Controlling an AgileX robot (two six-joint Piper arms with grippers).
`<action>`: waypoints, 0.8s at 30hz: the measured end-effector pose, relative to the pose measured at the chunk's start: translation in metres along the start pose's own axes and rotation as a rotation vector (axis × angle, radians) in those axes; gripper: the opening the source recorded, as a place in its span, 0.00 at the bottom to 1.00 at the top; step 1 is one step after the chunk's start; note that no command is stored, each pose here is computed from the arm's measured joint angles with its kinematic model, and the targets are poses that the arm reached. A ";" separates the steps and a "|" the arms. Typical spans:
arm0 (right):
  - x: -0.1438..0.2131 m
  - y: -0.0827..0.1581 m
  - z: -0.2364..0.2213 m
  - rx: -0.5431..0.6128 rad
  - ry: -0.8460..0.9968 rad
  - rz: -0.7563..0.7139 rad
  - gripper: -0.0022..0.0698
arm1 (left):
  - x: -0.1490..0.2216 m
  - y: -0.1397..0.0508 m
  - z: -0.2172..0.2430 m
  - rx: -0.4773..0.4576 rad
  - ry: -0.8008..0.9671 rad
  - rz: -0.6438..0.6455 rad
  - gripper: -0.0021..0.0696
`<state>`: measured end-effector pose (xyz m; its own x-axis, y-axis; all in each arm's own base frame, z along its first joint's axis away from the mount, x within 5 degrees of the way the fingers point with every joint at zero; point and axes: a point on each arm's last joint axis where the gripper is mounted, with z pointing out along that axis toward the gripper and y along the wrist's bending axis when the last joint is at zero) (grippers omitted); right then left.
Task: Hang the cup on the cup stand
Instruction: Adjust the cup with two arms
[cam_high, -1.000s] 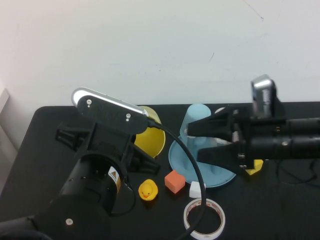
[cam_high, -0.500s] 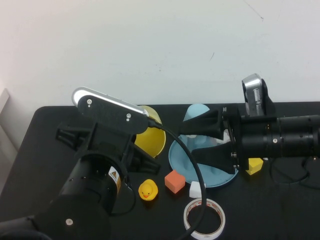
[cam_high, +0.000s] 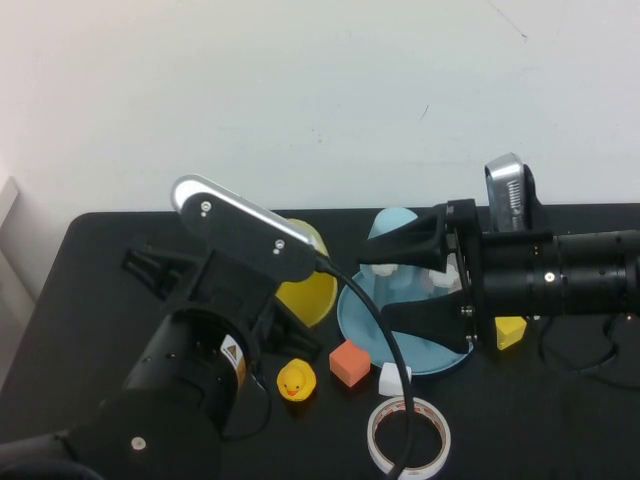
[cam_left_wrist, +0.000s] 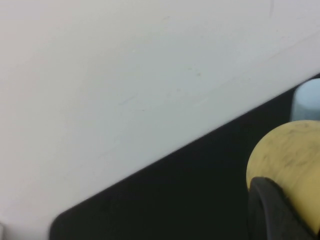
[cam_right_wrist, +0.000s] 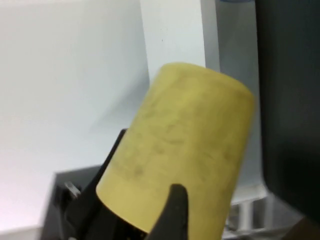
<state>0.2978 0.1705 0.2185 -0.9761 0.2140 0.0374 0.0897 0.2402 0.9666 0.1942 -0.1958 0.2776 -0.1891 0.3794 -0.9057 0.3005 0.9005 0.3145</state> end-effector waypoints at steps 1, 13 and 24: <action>0.000 0.000 0.000 0.000 0.000 -0.045 0.99 | 0.000 -0.001 0.000 0.016 0.002 -0.005 0.04; -0.021 0.023 -0.029 -0.138 -0.011 -0.798 0.98 | 0.002 0.004 -0.018 0.114 0.144 -0.352 0.04; -0.049 0.009 -0.075 -0.029 -0.098 -0.900 0.81 | 0.011 0.031 -0.059 0.223 0.125 -0.340 0.04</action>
<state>0.3310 0.0909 0.2447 -0.6533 0.0369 -0.7562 -0.7057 0.3322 0.6259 0.1460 -0.1509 0.2941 -0.4199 0.1037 -0.9016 0.3935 0.9160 -0.0779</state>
